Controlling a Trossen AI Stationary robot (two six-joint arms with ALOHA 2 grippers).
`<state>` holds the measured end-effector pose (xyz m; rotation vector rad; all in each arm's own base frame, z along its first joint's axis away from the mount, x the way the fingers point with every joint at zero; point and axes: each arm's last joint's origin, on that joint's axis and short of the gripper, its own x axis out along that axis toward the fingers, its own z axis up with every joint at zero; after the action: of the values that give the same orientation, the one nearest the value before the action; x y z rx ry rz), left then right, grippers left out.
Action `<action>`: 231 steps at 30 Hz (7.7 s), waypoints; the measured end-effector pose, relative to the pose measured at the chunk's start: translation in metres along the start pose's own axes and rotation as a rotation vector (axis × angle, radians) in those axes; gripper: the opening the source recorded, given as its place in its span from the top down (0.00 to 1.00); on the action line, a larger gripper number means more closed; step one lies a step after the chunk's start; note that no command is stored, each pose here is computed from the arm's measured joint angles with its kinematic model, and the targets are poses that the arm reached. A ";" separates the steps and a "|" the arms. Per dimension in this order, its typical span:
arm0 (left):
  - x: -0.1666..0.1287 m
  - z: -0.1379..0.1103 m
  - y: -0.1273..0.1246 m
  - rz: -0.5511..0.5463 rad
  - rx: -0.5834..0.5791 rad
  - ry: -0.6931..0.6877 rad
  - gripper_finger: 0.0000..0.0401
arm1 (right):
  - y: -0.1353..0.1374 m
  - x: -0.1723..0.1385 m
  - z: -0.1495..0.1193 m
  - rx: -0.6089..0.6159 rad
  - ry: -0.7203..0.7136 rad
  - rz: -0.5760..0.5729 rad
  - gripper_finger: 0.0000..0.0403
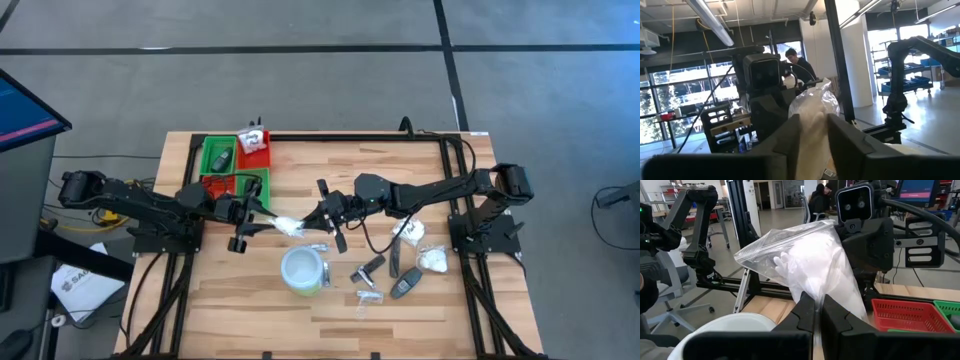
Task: Pick & Place Travel size toiletries
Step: Put the white cotton pack into the top red bin, then put the silver nail cutter into the bottom red bin
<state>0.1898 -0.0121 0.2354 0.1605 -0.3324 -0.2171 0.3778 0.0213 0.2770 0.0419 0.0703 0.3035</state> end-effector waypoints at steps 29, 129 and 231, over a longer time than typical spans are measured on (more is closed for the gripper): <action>0.000 -0.003 0.002 0.093 0.037 0.045 1.00 | 0.003 -0.017 0.007 -0.063 0.118 -0.025 0.70; -0.145 -0.088 0.144 1.211 -0.130 0.694 1.00 | 0.016 -0.037 -0.001 0.036 0.377 -0.072 0.68; -0.040 -0.048 0.025 0.499 -0.270 0.526 0.59 | 0.117 -0.032 -0.158 0.736 1.306 -0.482 0.52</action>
<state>0.1741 0.0275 0.1837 -0.1360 0.1863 0.2751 0.3006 0.1279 0.1275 0.5457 1.4676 -0.2378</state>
